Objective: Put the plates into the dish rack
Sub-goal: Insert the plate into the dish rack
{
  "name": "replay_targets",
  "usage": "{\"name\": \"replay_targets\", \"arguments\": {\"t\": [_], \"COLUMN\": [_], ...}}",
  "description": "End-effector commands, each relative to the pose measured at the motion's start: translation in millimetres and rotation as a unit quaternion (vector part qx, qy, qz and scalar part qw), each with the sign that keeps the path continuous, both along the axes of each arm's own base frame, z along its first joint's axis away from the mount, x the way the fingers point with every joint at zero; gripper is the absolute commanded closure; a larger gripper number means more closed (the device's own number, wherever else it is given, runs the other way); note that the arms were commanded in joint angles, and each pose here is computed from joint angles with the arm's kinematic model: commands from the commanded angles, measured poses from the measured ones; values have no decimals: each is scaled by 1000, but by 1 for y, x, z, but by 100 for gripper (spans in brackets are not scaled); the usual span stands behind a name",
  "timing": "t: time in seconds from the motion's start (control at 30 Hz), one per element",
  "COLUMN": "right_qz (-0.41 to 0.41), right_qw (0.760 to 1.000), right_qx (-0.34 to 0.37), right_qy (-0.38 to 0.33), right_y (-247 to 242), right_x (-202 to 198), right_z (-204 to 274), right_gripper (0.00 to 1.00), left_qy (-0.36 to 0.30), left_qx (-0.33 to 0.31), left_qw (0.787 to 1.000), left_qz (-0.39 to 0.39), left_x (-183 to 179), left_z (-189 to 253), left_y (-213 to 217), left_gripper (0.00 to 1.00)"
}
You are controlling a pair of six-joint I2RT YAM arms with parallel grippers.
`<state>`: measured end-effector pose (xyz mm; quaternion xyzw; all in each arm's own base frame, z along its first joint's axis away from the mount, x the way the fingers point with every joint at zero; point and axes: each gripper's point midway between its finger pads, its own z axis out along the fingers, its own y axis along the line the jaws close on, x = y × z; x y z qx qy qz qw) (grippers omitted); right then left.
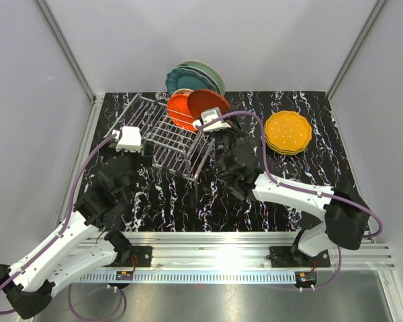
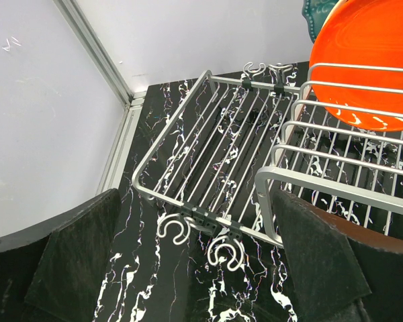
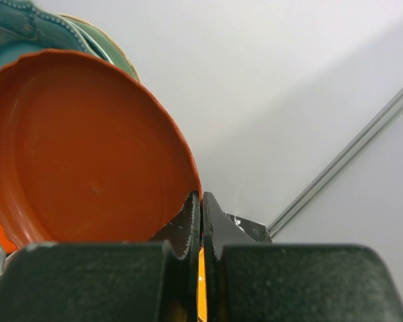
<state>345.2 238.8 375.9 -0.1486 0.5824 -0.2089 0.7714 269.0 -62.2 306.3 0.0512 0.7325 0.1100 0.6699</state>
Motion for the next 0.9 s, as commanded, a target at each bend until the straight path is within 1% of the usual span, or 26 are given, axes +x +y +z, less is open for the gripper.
{"name": "replay_targets", "arguments": {"t": [0.0,0.3,0.53,0.63,0.8,0.87], "right_qz": [25,43,77,92,105,107], "right_qw": [999,999,997,996,994,994], "right_qx": [18,10,14,16,12,10], "right_qy": [-11,-4,9,14,14,12], "right_y": [12,21,34,42,53,56], "right_x": [-2,-2,-2,-2,-3,-3], "right_z": [2,-6,-5,-7,-6,-3], "right_gripper": [100,100,100,98,88,86], "left_qy": [-22,-23,-23,-22,-23,-24], "left_qx": [-26,-27,-28,-26,-26,-27], "left_qw": [999,999,999,999,999,999], "left_qz": [-2,-4,-4,-4,-2,-3], "left_x": [0,0,0,0,0,-1], "left_z": [14,15,15,15,14,15], "left_y": [-1,-2,-1,-1,0,0], "left_gripper": [1,1,1,1,1,1]}}
